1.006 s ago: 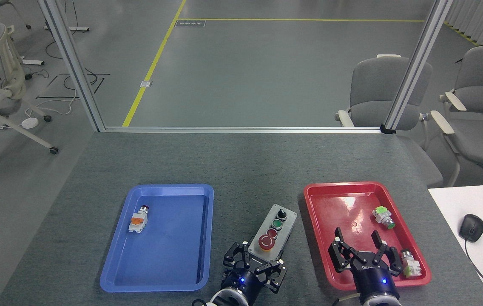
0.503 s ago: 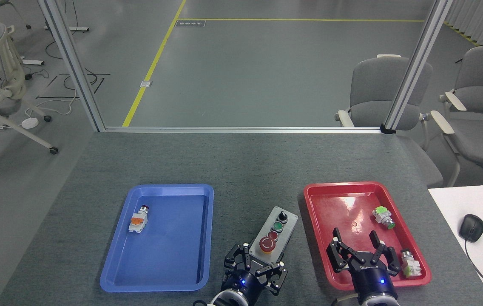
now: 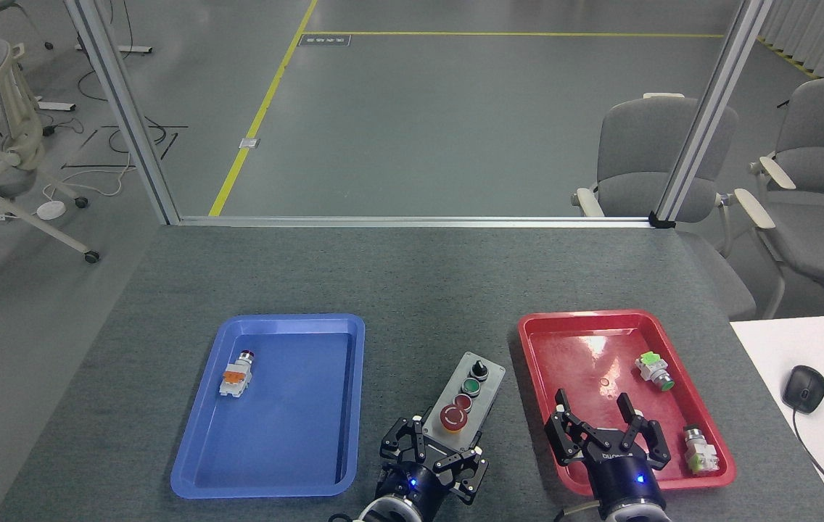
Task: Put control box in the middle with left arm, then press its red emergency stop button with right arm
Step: 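Lower the control box onto the table between the trays, then open the left gripper and withdraw it toward the blue tray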
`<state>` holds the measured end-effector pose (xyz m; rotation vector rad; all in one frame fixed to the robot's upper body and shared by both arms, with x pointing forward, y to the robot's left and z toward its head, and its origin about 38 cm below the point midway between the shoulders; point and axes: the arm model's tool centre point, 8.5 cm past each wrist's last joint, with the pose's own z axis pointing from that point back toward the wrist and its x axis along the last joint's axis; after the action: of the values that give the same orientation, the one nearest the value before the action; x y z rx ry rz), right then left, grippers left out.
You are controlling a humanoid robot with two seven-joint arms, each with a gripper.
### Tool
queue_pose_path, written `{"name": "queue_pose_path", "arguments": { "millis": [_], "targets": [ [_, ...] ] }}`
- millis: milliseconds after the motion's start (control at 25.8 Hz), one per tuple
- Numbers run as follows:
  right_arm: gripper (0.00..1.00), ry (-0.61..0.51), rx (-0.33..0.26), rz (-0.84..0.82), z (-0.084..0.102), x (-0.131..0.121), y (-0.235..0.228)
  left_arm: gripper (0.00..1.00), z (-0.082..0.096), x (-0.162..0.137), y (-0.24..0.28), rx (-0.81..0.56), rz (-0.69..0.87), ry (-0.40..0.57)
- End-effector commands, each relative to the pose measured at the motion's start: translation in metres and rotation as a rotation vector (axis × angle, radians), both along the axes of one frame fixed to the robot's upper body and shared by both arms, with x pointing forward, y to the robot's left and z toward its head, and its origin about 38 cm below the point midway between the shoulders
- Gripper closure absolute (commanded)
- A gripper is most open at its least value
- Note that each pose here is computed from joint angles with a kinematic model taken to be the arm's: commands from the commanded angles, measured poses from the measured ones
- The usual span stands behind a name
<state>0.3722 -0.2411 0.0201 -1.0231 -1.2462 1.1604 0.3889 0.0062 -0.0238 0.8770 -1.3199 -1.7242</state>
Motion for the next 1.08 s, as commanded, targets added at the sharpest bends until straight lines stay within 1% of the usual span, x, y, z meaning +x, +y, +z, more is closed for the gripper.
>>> {"name": "queue_pose_path", "arguments": {
  "millis": [0, 77, 271, 387, 503, 581, 658, 735, 852, 929, 1006, 1045],
  "targets": [
    [0.10, 0.005, 0.001, 0.010, 0.000, 0.000, 0.005, 0.16, -0.004, 0.000, 0.003, 0.010, 0.009, 0.011],
    [0.11, 0.004, 0.000, 0.018, 0.000, 0.000, 0.007, 0.10, -0.004, 0.000, 0.003, 0.008, 0.011, 0.011],
    [0.11, 0.005, 0.000, 0.022, 0.000, 0.000, 0.009, 0.03, -0.002, 0.001, 0.003, 0.004, 0.012, 0.008],
    [0.11, 0.005, 0.000, 0.024, 0.000, 0.000, 0.009, 0.02, -0.001, -0.001, 0.002, -0.007, -0.001, 0.005],
    [0.11, 0.006, -0.002, 0.027, -0.001, -0.001, 0.009, 0.02, 0.009, -0.003, 0.000, -0.036, -0.014, -0.019],
    [0.11, 0.000, -0.003, 0.039, 0.001, 0.000, 0.014, 0.02, 0.004, -0.016, 0.001, -0.056, -0.032, -0.006],
    [0.12, -0.006, -0.004, 0.045, 0.003, 0.000, 0.016, 0.02, 0.002, -0.021, 0.018, -0.050, -0.050, -0.012],
    [0.15, -0.007, -0.003, 0.047, 0.004, 0.000, 0.018, 0.02, 0.002, -0.020, 0.040, -0.033, -0.044, -0.027],
    [0.19, -0.006, -0.001, 0.052, 0.004, 0.000, 0.019, 0.02, -0.001, -0.028, 0.057, -0.025, -0.044, -0.030],
    [0.22, -0.006, -0.003, 0.058, 0.004, 0.000, 0.021, 0.02, 0.001, -0.027, 0.074, -0.018, -0.029, -0.041],
    [0.29, -0.007, -0.002, 0.070, 0.004, 0.000, 0.024, 0.02, 0.005, -0.024, 0.091, -0.017, -0.012, -0.053],
    [0.30, -0.008, -0.001, 0.076, 0.004, 0.000, 0.024, 0.02, 0.006, -0.023, 0.099, -0.020, -0.003, -0.057]
  ]
}}
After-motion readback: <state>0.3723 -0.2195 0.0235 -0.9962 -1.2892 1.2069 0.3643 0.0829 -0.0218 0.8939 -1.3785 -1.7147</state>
